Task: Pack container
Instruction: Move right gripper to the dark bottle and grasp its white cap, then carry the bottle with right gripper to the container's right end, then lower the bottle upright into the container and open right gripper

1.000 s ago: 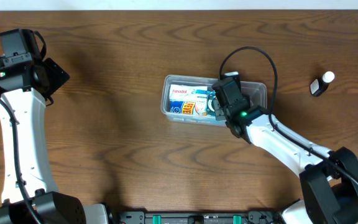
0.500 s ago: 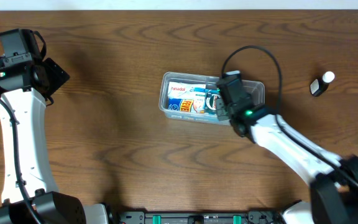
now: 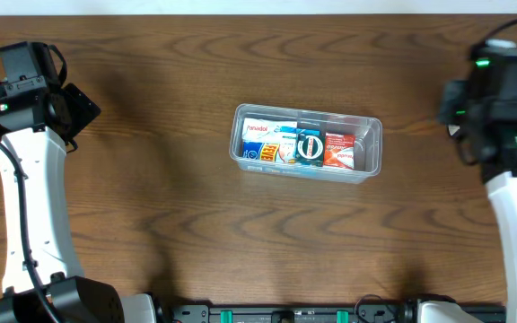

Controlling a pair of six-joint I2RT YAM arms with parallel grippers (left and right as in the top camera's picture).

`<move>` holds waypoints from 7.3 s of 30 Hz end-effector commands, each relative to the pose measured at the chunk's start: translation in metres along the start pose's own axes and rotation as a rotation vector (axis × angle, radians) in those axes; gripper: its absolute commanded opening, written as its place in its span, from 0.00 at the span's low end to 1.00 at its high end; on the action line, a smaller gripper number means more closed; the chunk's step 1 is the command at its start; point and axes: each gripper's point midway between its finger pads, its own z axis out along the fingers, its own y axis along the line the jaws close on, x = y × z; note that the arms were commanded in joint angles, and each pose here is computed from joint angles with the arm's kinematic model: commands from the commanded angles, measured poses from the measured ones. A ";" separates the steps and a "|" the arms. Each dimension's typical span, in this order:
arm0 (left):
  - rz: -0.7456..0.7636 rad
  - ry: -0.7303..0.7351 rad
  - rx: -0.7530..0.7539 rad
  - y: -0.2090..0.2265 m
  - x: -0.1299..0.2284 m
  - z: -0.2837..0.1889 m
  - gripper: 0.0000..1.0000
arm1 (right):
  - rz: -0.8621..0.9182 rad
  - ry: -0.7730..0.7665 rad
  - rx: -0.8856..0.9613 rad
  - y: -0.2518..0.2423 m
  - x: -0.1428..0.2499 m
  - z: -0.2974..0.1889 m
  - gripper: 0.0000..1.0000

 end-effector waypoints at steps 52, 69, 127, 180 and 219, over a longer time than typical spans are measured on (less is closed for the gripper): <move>-0.007 0.002 -0.004 0.000 -0.002 0.001 0.98 | -0.125 0.259 -0.194 -0.062 0.082 0.196 0.40; -0.007 0.002 -0.004 0.000 -0.002 0.001 0.98 | -0.115 0.170 -0.204 -0.041 0.030 0.157 0.21; -0.007 0.001 -0.004 0.000 -0.002 0.001 0.98 | -0.097 0.378 -0.011 0.145 0.103 0.021 0.24; -0.007 0.002 -0.004 0.000 -0.002 0.001 0.98 | -0.174 0.412 -0.058 0.170 0.145 0.076 0.25; -0.007 0.002 -0.004 0.000 -0.002 0.001 0.98 | -0.229 0.424 -0.023 0.138 0.137 0.064 0.45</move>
